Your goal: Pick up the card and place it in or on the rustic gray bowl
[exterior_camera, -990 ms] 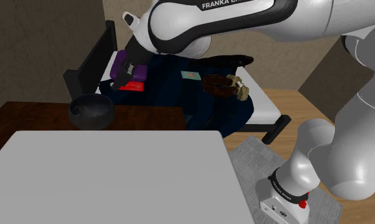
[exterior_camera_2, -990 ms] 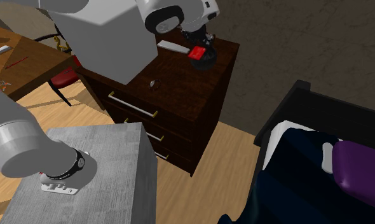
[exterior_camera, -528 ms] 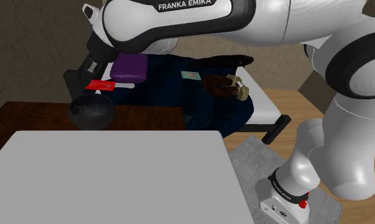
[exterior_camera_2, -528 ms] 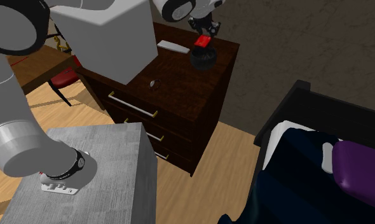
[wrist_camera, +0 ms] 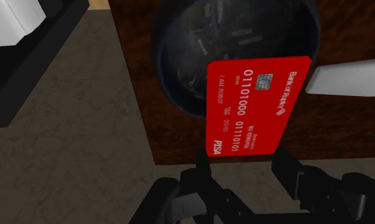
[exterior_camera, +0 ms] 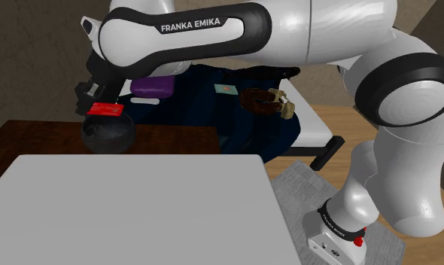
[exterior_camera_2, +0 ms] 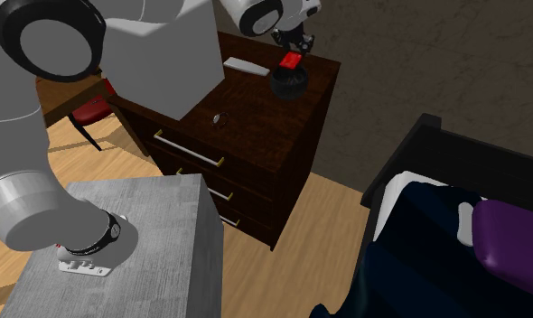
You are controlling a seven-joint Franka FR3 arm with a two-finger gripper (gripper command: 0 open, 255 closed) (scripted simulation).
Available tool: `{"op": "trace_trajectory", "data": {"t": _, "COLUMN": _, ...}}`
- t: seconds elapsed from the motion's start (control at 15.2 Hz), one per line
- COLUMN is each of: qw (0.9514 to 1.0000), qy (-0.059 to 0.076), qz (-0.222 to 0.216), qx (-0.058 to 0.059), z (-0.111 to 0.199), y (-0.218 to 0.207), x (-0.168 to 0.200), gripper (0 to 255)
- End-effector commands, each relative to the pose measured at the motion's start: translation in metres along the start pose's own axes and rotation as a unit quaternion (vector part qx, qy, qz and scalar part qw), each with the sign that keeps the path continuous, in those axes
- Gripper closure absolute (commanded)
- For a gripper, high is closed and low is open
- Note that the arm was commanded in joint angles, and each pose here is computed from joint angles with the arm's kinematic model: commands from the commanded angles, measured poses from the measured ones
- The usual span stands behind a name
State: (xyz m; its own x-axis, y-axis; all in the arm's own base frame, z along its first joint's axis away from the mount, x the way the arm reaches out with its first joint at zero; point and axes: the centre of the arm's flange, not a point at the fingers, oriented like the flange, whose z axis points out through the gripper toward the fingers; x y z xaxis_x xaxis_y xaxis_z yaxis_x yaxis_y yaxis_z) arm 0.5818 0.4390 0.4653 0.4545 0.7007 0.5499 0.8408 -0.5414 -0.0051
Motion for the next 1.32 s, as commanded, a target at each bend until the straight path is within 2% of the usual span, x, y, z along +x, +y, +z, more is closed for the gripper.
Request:
{"op": "trace_trajectory", "data": {"t": 0.0, "qw": 1.0000, "qy": 0.000, "qz": 0.000, "qx": 0.000, "z": 0.009, "y": -0.001, "x": -0.005, "gripper": 255}}
{"op": "trace_trajectory", "data": {"t": 0.53, "qw": 1.0000, "qy": 0.000, "qz": 0.000, "qx": 0.000, "z": 0.046, "y": 0.000, "x": -0.029, "gripper": 255}}
{"op": "trace_trajectory", "data": {"t": 0.99, "qw": 1.0000, "qy": 0.000, "qz": 0.000, "qx": 0.000, "z": 0.046, "y": 0.000, "x": -0.029, "gripper": 255}}
{"op": "trace_trajectory", "data": {"t": 1.06, "qw": 1.0000, "qy": 0.000, "qz": 0.000, "qx": 0.000, "z": 0.046, "y": 0.000, "x": -0.029, "gripper": 0}}
{"op": "trace_trajectory", "data": {"t": 1.25, "qw": 1.0000, "qy": 0.000, "qz": 0.000, "qx": 0.000, "z": 0.046, "y": 0.000, "x": -0.029, "gripper": 0}}
